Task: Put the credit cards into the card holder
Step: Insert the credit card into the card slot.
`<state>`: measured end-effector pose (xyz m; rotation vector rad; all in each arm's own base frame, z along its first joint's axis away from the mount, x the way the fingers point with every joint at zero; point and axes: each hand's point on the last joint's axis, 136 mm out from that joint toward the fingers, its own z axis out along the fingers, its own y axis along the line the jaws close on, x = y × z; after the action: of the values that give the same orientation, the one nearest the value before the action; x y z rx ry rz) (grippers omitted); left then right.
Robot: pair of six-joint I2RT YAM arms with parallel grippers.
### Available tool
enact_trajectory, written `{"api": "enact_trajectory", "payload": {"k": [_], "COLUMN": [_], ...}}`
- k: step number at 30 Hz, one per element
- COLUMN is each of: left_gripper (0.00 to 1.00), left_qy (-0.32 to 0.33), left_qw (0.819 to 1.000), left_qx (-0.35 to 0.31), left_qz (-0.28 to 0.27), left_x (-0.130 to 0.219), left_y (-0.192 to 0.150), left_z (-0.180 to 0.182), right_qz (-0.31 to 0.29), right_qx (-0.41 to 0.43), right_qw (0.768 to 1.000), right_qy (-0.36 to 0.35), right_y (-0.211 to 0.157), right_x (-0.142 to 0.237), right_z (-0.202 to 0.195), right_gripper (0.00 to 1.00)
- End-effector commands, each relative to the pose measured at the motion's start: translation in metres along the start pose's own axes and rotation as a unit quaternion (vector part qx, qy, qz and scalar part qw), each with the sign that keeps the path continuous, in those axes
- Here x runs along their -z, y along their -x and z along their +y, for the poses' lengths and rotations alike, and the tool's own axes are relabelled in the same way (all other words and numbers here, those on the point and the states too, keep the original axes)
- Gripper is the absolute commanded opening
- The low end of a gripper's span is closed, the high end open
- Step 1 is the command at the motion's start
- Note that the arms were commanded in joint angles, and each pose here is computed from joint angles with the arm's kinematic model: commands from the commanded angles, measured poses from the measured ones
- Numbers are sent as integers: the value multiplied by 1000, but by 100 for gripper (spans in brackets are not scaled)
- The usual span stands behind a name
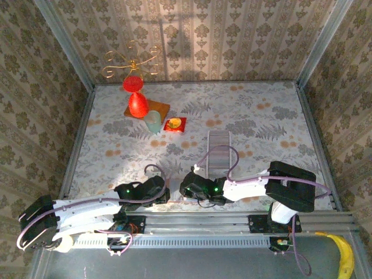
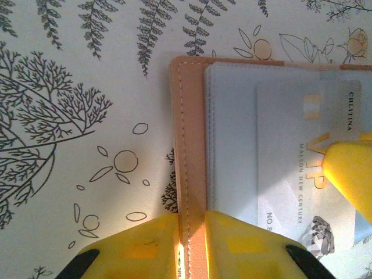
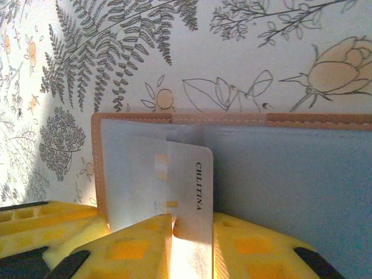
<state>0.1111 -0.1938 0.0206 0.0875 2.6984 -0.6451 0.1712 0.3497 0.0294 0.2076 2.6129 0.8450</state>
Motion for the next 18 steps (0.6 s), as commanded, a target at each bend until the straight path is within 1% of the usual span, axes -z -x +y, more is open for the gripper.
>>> {"api": "enact_trajectory", "payload": {"k": [1, 4, 7, 9, 12, 14, 18], "left_gripper": [18, 18, 18, 18, 18, 18, 18], "left_qy": [7, 7, 5, 5, 5, 6, 4], "left_qw": [1000, 1000, 1000, 1000, 1000, 1000, 1000], "left_qx": [4, 4, 4, 3, 3, 3, 4], "left_qz": [11, 10, 9, 9, 9, 9, 9], "left_x": [-2, -2, -1, -1, -1, -1, -1], "left_y": [-7, -8, -7, -7, -7, -8, -7], "left_z": [6, 6, 6, 6, 6, 6, 5], "right_qz": [-12, -10, -15, -19, -19, -15, -9], "right_qx": [14, 22, 30, 34, 52, 61, 59], "right_qw": [1000, 1000, 999, 998, 997, 996, 996], "right_qy": [-18, -19, -32, -42, -57, -69, -64], "right_y": [4, 3, 5, 7, 9, 9, 6], "right_x": [-1, 1, 5, 8, 13, 14, 10], "right_z": [3, 7, 5, 0, -3, -6, -4], "right_gripper": [25, 31, 33, 35, 33, 30, 26]}}
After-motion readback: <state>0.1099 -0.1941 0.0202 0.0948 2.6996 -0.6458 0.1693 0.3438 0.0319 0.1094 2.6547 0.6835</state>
